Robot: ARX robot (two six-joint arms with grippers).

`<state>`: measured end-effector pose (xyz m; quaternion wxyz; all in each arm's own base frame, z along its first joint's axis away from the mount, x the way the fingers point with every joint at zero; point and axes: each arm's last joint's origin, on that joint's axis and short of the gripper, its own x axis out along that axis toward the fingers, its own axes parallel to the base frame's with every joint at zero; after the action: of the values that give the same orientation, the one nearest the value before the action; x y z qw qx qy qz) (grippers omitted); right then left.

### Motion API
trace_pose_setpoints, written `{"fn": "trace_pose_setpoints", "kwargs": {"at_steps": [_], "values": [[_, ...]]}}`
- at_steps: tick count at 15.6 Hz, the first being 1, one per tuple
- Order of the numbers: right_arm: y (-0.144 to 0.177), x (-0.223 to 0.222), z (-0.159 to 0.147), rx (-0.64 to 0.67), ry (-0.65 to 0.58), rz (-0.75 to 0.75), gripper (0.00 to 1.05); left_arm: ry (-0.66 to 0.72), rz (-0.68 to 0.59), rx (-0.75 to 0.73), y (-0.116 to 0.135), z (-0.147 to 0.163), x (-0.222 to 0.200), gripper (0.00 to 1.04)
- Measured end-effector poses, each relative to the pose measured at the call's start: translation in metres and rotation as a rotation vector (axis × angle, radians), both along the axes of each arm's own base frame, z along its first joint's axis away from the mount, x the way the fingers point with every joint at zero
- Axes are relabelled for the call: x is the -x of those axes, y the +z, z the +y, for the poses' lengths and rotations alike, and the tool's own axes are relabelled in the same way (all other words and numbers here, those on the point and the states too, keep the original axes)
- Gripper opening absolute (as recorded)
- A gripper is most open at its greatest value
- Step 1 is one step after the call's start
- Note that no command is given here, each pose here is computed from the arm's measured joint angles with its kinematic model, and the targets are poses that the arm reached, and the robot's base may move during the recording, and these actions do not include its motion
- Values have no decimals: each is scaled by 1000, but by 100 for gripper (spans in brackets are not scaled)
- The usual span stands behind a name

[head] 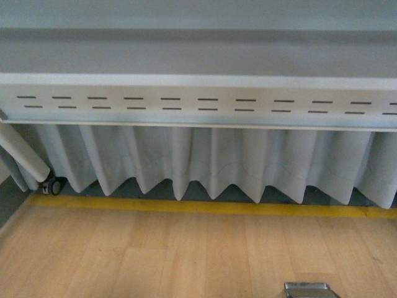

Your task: Wind up and store yellow beetle toy

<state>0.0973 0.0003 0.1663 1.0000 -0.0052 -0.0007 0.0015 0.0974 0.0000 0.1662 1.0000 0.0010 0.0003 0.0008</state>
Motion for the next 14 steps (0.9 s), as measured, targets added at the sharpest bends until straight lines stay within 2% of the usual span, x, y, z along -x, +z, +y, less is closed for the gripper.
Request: {"fn": "trace_pose_setpoints", "kwargs": {"at_steps": [14], "values": [[0,0,0,-1,0,-1,98,-2,-2,1,0,0,0,98]]}}
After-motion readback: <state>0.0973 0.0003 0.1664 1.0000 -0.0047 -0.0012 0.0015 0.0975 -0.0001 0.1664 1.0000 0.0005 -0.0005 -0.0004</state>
